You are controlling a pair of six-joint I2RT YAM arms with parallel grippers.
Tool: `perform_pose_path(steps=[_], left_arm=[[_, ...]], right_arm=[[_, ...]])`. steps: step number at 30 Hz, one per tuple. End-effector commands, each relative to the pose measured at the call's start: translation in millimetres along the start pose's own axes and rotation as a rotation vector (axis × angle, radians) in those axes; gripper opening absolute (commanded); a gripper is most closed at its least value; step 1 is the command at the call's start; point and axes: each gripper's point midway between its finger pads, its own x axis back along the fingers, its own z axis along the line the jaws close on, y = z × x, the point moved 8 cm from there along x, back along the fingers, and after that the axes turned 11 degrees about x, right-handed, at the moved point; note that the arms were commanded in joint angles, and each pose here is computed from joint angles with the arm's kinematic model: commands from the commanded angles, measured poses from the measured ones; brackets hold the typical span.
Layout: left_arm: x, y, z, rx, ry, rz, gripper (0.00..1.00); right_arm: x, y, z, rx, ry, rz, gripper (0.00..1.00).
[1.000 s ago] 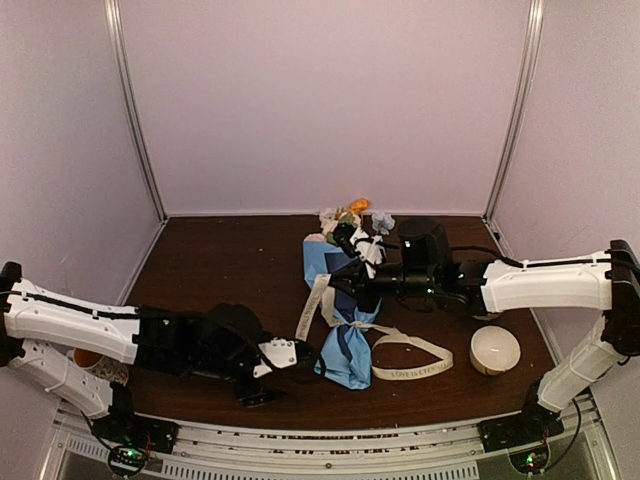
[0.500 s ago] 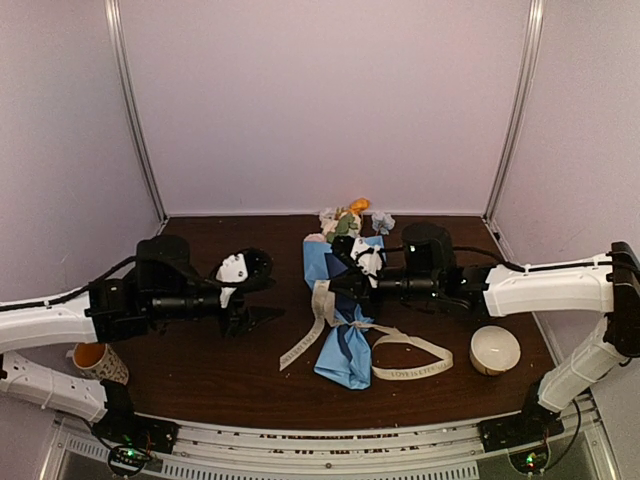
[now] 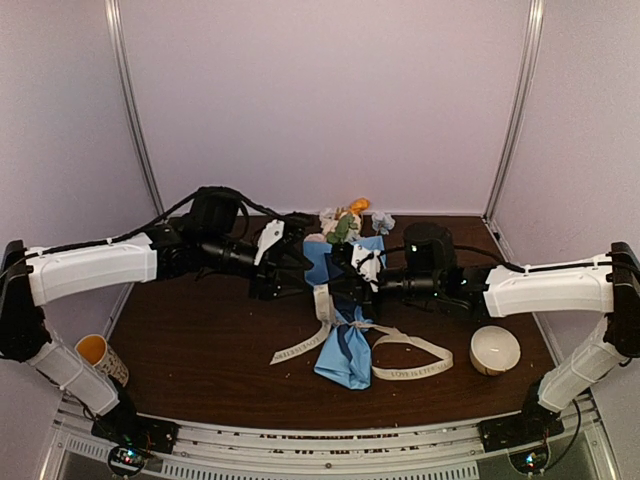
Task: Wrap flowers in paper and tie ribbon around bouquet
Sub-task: Pass from the right arm to the left
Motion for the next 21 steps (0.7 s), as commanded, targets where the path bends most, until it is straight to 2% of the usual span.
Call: perform_pose_path(steps=[1,5,10,13,18,21], left_arm=[[-6.9,0.2,-13.9,-0.004,-0.207,-0.027,0.54],[-9.6,-4.9,-8.0,0.009,-0.127,-0.031,0.54],[-13.2,-2.2,-0.5,-0.003,-0.012,-0.037,0.46],[-20.1,-5.2,-5.5,-0.001,-0.032,-0.023,0.44],[-30.3,-12.6,-16.5,0.016,-0.116,0.005,0.5],[-33.6,-13.7,-16.6,0.016,-0.106,0.004,0.47]], right_arm=[[6.7,7.5,-0.5,0.027,0.002,-0.037,0.0],[7.8,4.7,0.8,0.009,-0.009,-0.039,0.0],[9.7,2.8,2.0,-0.001,-0.016,-0.033,0.0],[11.4,3.0,1.7,-0.004,-0.03,-0.036,0.0],[13.0,2.4,1.3,0.001,-0.041,-0.029,0.0],[13.1,1.7,1.6,0.0,-0.039,-0.026,0.0]])
